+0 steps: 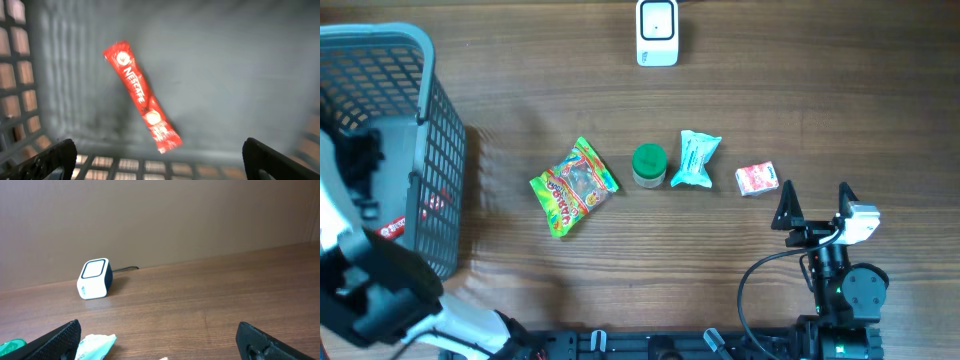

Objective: Scan the item barcode
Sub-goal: 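Reach into the basket and grasp the red Nescafe stick with the left gripper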

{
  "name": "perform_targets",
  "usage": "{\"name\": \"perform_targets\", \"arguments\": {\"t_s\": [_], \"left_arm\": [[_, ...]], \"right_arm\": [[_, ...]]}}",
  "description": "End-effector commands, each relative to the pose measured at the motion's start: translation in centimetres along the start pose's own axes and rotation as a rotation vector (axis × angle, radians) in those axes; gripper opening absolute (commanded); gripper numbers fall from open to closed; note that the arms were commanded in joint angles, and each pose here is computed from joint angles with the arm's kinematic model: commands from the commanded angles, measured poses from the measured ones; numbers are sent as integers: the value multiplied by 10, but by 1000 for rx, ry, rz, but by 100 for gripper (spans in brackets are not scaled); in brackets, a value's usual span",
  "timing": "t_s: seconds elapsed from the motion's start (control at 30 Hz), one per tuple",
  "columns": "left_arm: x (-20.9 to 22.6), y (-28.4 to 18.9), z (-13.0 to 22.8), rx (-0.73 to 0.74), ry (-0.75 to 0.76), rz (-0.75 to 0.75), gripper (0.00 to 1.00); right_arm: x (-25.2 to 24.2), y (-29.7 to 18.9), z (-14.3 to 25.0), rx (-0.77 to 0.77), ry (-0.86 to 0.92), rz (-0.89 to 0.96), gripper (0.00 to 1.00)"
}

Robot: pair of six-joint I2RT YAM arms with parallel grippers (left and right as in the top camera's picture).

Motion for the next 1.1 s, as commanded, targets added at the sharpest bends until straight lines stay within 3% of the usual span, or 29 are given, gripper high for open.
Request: {"name": "perform_targets", "arguments": {"t_s": [0.0, 0.23, 0.33, 0.37, 0.4, 0.43, 0.63, 0.73, 0.83, 0.97, 1.07], "left_arm": [[8, 59, 21, 88, -30, -106, 100], [9, 111, 39, 101, -20, -82, 92], [13, 129, 56, 118, 3, -76, 75], [17, 136, 63, 121, 16, -82, 58], [20, 141, 68, 123, 26, -87, 28], [23, 143, 71, 121, 33, -96, 4], [0, 91, 31, 42, 47, 14, 4], [-6, -7, -21, -119, -16, 132, 4], [0, -65, -37, -199, -38, 255, 4], [13, -123, -23, -200, -27, 462, 4], [2, -172, 25, -58, 233, 757, 4]], "right_arm": [[-2, 0, -1, -8, 5, 12, 100], [-2, 0, -1, -8, 5, 12, 100], [-2, 0, -1, -8, 5, 12, 100], [-2, 0, -1, -8, 5, 12, 100], [-2, 0, -1, -8, 5, 12, 100], [-2, 0, -1, -8, 5, 12, 100], [-2, 0, -1, -8, 5, 12, 100], [-2, 0, -1, -8, 5, 12, 100], [-2, 0, -1, -8, 6, 12, 100], [-2, 0, -1, -8, 5, 12, 100], [-2, 0, -1, -8, 5, 12, 100]]}}
Point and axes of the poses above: each gripper's point midway between its finger pads, its own y axis out along the fingers, its own x axis along the line the jaws close on, z = x × y, the point moved 4 cm from there along -y, back along the fingers, and after that the axes turned 3 degrees about -y, right-handed, at the moved point
